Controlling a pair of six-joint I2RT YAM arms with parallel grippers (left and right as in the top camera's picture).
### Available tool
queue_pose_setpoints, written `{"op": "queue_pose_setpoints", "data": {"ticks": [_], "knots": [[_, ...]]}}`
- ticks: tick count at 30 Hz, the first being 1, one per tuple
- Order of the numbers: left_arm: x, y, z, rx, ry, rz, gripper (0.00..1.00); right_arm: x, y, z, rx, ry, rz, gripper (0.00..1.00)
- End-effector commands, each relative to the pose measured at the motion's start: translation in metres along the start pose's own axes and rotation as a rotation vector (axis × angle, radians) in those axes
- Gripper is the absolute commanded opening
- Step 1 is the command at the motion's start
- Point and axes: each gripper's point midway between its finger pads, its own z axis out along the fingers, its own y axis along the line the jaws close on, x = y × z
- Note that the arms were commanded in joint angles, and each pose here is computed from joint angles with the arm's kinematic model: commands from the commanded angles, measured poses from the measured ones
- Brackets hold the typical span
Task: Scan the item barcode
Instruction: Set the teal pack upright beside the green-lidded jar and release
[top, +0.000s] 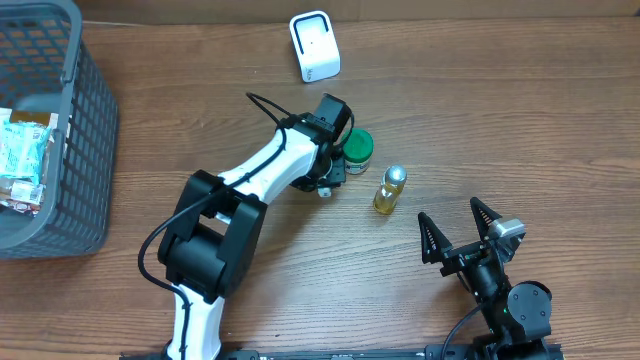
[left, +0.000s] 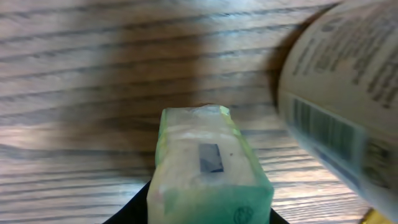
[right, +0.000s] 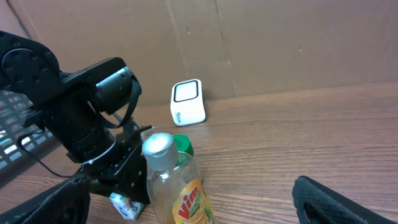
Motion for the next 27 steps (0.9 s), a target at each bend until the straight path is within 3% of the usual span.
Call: {"op": "queue_pose_setpoints", "data": {"ticks": [1,4,10,19,27], "knots": [[0.006,-0.003,0.003,0.004,0.014,-0.054,0.33,0.003,0.000,0.000,0.002,0.000,-0.008,1.00],[0.007,-0.005,0.003,0.002,0.012,-0.052,0.37,0.003,0.000,0.000,0.001,0.000,-0.008,1.00],[0.007,-0.004,0.003,0.002,0.012,-0.051,0.65,0.003,0.000,0.000,0.002,0.000,-0.008,1.00],[-0.002,-0.010,-0.010,0.002,0.004,-0.003,0.66,0.003,0.000,0.000,0.002,0.000,-0.008,1.00],[-0.056,-0.013,-0.083,-0.066,-0.135,0.065,0.70,0.003,0.000,0.000,0.001,0.000,-0.008,1.00]]}}
